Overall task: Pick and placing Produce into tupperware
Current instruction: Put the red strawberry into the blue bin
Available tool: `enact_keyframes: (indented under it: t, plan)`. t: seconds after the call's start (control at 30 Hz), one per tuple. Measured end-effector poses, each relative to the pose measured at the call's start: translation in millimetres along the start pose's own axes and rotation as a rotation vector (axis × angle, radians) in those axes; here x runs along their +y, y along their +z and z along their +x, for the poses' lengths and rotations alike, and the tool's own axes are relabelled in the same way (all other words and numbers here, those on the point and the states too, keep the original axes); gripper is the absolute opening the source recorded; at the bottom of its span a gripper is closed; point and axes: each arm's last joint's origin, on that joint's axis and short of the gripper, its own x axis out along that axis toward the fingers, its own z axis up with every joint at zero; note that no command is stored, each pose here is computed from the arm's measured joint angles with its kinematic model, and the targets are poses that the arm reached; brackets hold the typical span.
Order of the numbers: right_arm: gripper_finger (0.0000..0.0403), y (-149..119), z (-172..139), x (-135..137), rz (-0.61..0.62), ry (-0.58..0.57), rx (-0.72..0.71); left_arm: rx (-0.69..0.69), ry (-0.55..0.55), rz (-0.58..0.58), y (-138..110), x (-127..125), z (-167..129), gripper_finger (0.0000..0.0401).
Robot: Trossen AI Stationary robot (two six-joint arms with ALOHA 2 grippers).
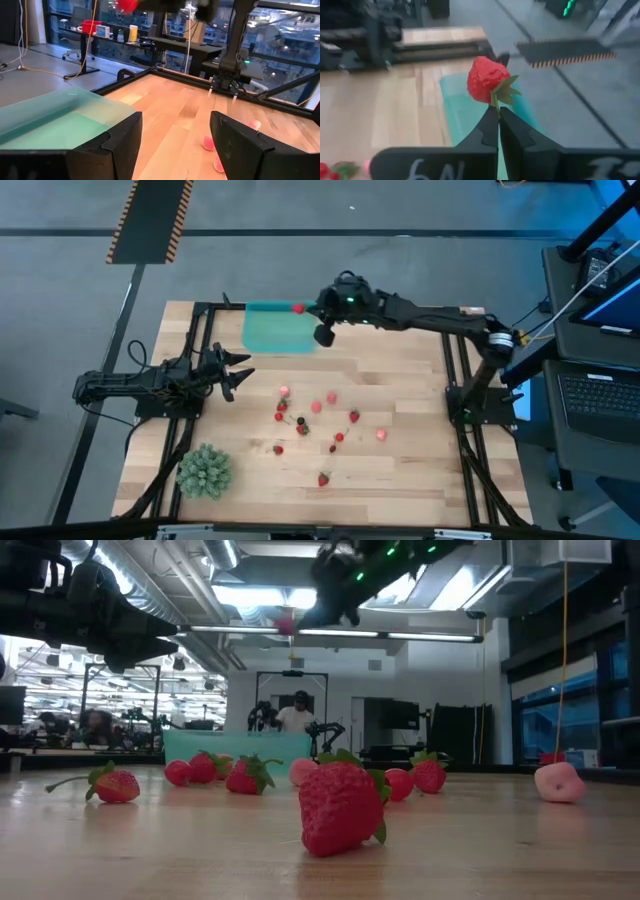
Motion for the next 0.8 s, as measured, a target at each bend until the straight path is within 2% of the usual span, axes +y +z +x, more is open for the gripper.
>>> enact_keyframes:
  t: [0.27,0.43,0.6,0.73,0.8]
  plan:
    - [0.0006,-1.6,71.4,-8.7,0.010,0.011,0.201,0.000,0.000,0.000,0.0,0.0,0.0,0.0226]
    - [0.0006,-6.1,100.3,-17.5,0.020,0.018,0.341,0.000,0.000,0.000,0.0,0.0,0.0,0.0226]
    - [0.0006,-12.8,130.6,-33.2,0.110,0.054,0.352,0.000,0.000,0.027,0.0,0.0,0.0,0.0226]
    - [0.0006,-38.5,151.4,-42.9,0.170,0.112,0.384,-0.001,0.003,0.057,0.0,0.1,0.0,0.0226]
    - [0.0006,-42.2,152.9,-45.1,0.177,0.112,0.399,-0.002,0.009,0.059,0.1,0.3,0.0,0.0226]
